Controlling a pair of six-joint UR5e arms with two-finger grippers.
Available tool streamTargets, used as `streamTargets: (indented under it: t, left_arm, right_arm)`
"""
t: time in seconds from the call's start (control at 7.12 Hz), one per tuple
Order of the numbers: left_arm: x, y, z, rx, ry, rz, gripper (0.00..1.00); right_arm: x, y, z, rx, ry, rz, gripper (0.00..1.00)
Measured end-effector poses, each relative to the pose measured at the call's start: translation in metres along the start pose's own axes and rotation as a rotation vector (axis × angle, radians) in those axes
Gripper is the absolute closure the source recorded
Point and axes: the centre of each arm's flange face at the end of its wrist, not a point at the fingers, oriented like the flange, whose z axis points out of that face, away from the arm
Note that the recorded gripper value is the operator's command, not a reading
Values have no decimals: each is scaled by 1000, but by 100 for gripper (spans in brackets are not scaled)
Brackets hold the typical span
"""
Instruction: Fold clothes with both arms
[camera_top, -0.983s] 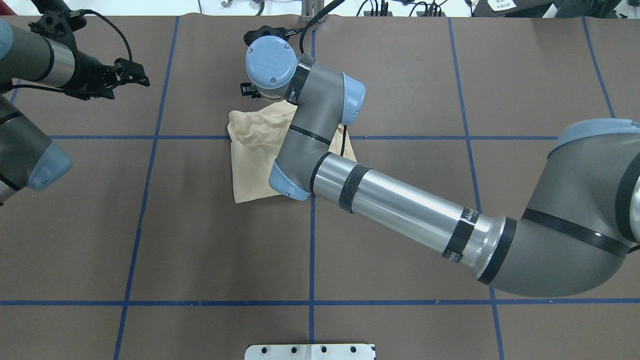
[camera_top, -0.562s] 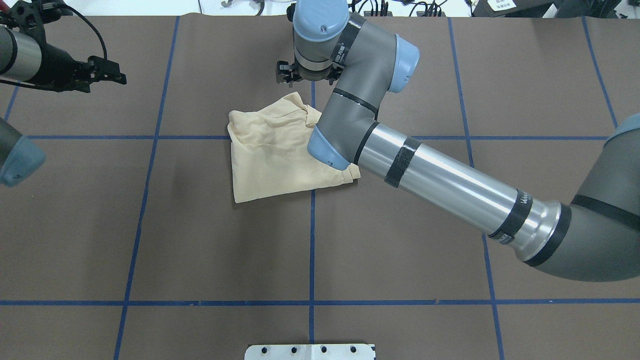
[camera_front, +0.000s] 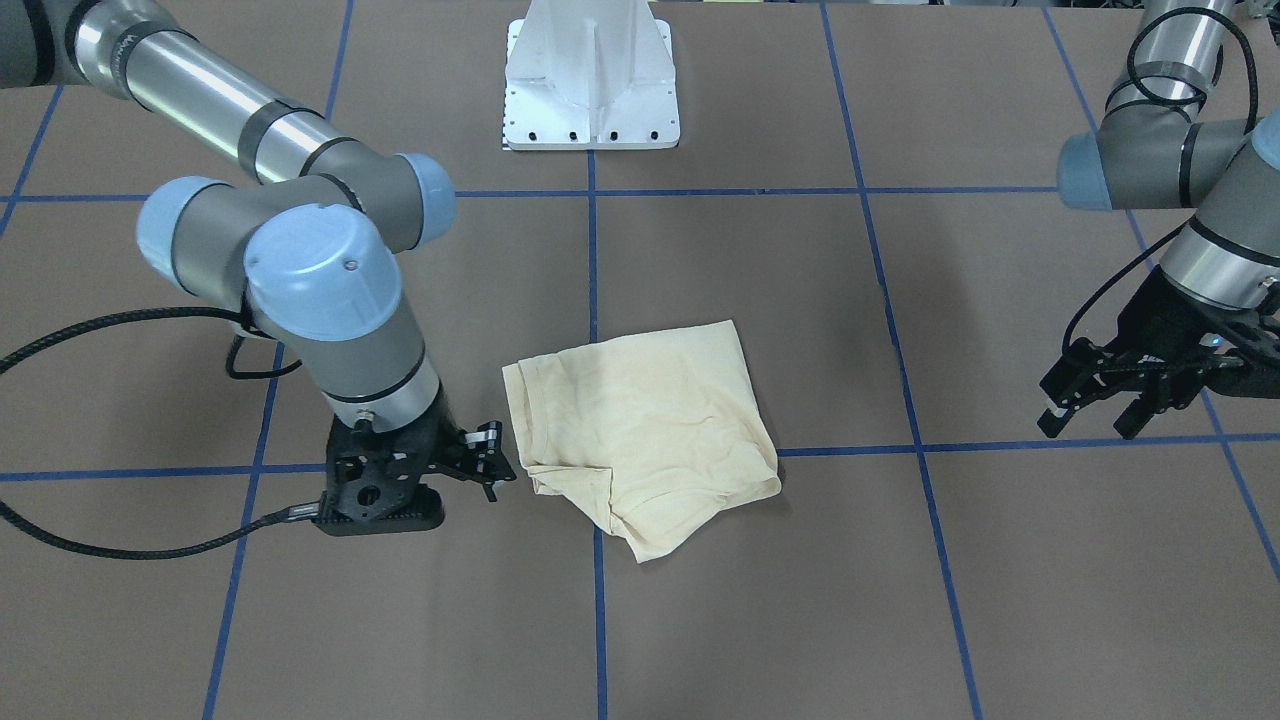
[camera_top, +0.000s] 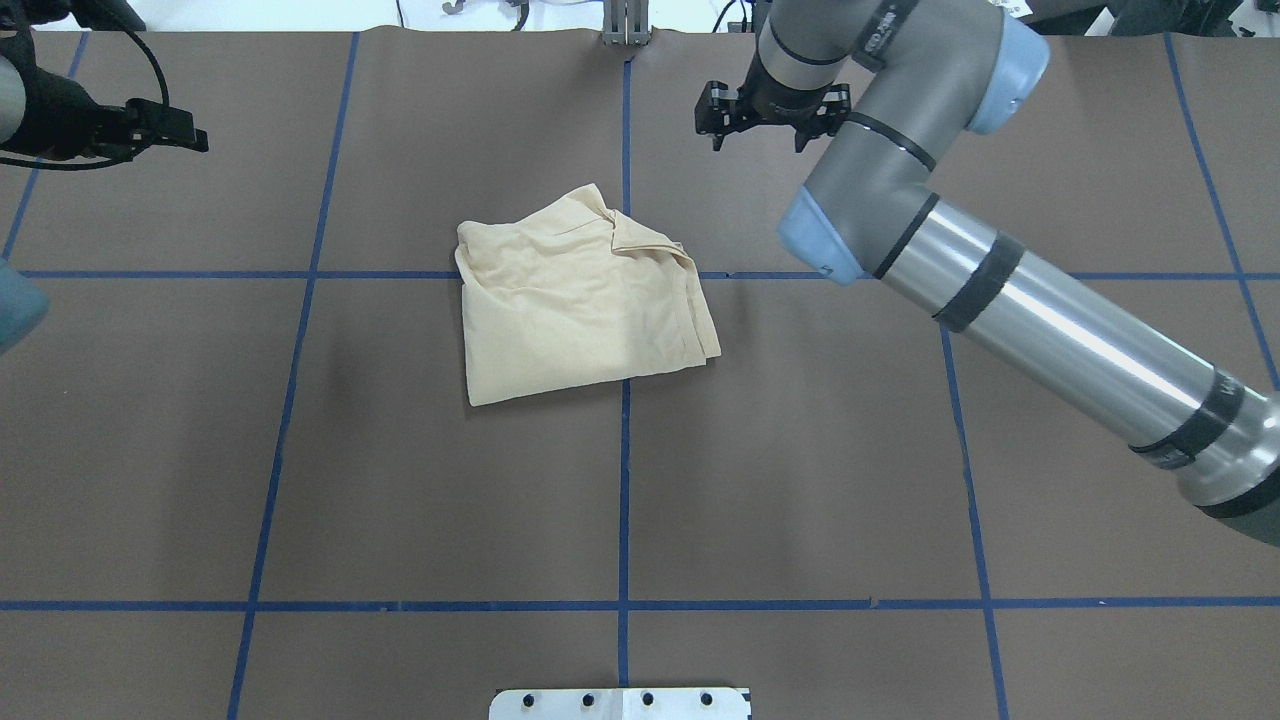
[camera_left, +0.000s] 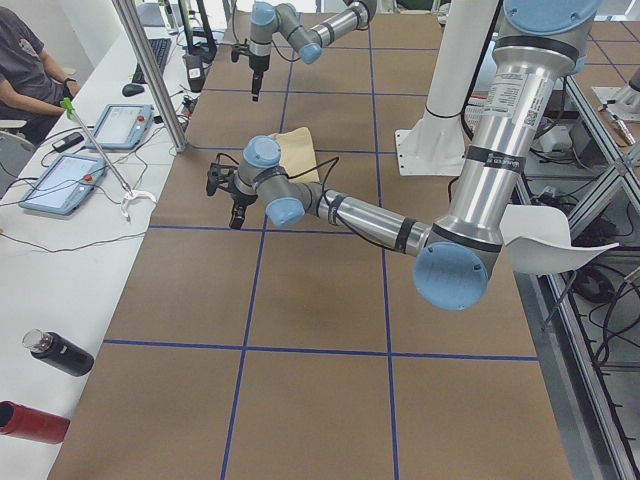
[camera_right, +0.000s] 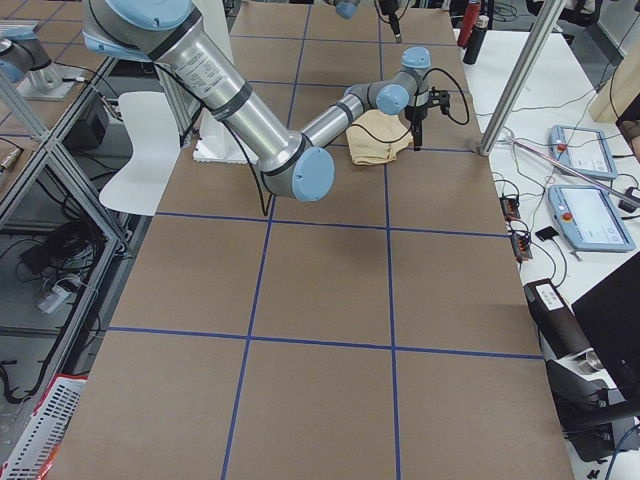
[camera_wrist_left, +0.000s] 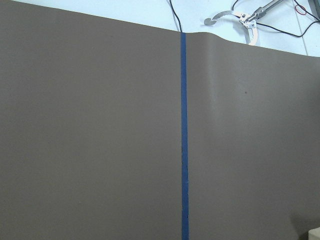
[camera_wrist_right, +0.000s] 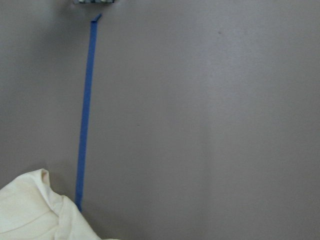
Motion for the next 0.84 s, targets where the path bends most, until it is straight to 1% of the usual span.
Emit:
streamTargets:
  t: [0.14, 0.42, 0.56, 0.7, 0.84]
  left_arm:
    - [-18, 0, -10, 17, -10, 44, 0]
    - [-50, 11, -22, 46, -9, 81, 0]
    - [-63, 18, -19, 59, -7, 89, 0]
    - [-74, 23, -13, 62, -18, 90, 0]
    - [-82, 26, -9, 54, -28, 85, 0]
  right_arm:
    - [45, 4, -6, 2, 4, -19, 0]
    - [130, 18, 1, 4, 44, -34, 0]
    - [174, 24, 7, 3, 65, -13, 0]
    - [213, 29, 11, 0, 77, 14, 0]
    - [246, 30, 8, -2, 82, 45, 0]
